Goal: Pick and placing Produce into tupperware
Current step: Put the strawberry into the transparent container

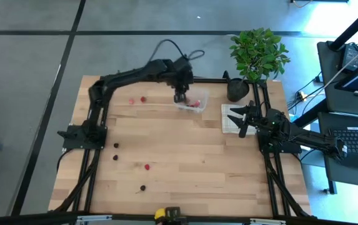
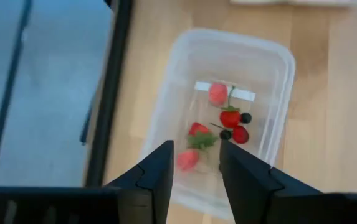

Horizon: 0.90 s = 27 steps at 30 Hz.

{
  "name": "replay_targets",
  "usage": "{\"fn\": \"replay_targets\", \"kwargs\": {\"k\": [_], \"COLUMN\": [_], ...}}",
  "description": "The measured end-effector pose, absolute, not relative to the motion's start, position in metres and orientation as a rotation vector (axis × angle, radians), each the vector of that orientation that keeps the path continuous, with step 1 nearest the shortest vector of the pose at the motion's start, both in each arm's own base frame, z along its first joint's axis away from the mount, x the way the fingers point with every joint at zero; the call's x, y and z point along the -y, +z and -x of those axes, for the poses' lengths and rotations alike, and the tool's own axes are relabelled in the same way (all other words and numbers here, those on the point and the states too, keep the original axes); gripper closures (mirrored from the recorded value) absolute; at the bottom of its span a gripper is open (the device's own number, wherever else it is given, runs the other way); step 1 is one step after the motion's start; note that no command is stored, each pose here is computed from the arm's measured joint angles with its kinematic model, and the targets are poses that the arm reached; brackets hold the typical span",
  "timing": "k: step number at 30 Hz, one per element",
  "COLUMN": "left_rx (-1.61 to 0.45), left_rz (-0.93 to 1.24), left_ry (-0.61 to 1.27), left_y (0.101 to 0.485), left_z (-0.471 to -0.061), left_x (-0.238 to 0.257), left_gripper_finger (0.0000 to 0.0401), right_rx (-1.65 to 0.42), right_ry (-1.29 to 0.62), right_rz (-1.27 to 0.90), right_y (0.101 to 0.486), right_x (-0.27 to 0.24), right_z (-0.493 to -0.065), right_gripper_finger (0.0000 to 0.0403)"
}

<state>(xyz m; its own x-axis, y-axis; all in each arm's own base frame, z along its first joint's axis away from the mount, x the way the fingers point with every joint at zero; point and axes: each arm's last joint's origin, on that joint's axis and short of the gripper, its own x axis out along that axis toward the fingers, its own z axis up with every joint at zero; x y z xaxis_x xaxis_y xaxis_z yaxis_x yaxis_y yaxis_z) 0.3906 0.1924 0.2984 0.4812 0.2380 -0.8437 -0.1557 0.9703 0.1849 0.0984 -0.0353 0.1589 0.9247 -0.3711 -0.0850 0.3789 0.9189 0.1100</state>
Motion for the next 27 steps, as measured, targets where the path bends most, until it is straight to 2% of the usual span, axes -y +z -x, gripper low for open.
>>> {"fn": "replay_targets", "kwargs": {"k": [8,17,20,27], "left_rx": [-1.051,-1.101,-1.106,-1.127], "left_rz": [-0.002,0.096,0.163,0.209], "left_ry": [0.311,0.360,0.347,0.338], "left_y": [0.351,0.370,0.369,0.368], "left_z": [-0.338,-0.303,-0.296,-0.288], "left_x": [-0.187,-0.188,-0.193,-0.199], "left_gripper_finger": [0.0268,0.0269,0.0242,0.0149], "right_rx": [-0.064,-0.071,-0.071,-0.072], "right_ry": [-0.385,-0.384,-0.384,-0.384], "right_rz": [-0.132,-0.135,-0.135,-0.135], "right_y": [0.159,0.158,0.158,0.158], "right_x": [0.035,0.035,0.035,0.035], "right_z": [-0.099,-0.099,-0.099,-0.099], "right_gripper_finger": [0.0208,0.0208,0.0208,0.0208]}}
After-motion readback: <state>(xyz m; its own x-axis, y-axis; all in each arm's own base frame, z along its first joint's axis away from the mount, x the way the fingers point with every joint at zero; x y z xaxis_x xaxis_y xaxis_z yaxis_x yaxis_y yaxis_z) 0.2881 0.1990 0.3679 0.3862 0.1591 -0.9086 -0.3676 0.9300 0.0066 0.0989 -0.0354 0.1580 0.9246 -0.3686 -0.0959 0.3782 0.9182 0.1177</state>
